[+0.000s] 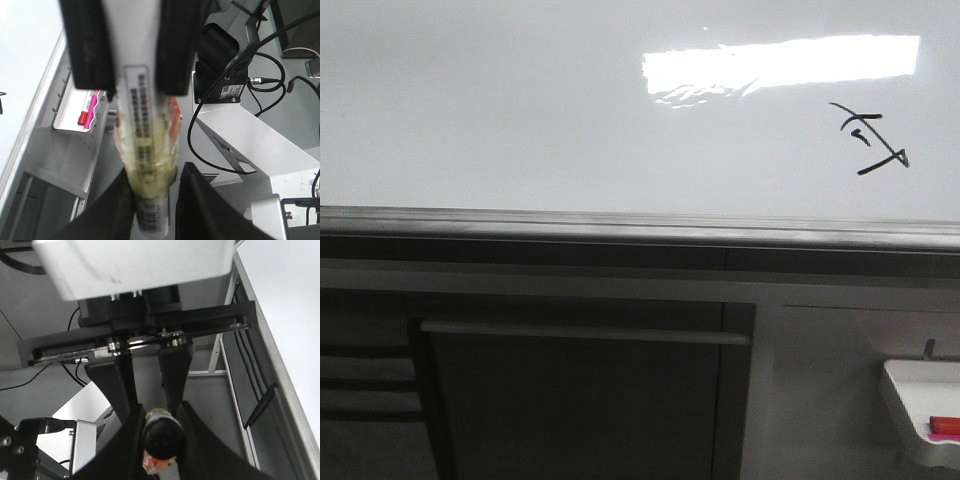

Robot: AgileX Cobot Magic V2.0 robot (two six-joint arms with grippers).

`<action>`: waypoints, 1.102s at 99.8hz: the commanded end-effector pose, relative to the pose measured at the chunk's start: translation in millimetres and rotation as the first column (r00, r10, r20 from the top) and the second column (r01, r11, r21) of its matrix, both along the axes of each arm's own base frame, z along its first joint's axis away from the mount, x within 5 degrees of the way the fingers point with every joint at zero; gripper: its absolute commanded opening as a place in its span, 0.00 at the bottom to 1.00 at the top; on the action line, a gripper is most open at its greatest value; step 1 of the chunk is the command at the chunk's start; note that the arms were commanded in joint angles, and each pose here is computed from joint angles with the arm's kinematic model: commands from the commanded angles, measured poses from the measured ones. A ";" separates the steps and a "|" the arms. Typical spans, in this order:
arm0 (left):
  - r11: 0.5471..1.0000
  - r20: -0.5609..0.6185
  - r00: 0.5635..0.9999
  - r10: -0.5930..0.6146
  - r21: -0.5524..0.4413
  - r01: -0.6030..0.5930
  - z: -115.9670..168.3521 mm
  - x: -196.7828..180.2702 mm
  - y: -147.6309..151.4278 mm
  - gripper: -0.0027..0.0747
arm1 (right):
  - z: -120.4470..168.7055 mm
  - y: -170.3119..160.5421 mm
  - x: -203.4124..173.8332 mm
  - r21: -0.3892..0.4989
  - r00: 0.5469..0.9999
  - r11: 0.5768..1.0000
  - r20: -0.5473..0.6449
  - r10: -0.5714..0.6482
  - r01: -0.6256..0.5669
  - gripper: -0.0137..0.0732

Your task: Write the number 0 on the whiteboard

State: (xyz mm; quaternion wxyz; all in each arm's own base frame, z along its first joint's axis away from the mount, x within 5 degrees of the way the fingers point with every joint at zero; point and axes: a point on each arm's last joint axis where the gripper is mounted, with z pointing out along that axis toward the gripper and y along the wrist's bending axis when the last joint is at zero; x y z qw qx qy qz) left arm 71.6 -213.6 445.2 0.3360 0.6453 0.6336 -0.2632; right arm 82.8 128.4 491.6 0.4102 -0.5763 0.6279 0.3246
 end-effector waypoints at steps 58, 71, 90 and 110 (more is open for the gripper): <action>0.996 0.020 1.000 -0.003 -0.088 0.004 18.0 -5.1 6.6 0.25 | 12.3 -0.3 -3.7 0.069 0.999 0.998 0.036 0.004 -0.007 0.41; 0.996 0.022 1.000 -0.001 -0.087 0.003 18.0 -4.9 6.7 0.25 | 12.4 -0.3 -3.6 0.071 0.999 0.997 0.037 0.003 -0.006 0.41; 0.997 0.040 0.999 0.007 -0.079 -0.003 17.6 -3.4 7.2 0.25 | 12.6 -0.2 -3.4 0.072 0.999 0.997 0.038 0.002 -0.004 0.41; 0.996 0.084 0.996 0.027 -0.083 -0.020 19.0 -0.3 8.9 0.25 | 15.3 -3.9 -1.0 0.083 0.994 0.995 0.093 -0.058 0.050 0.41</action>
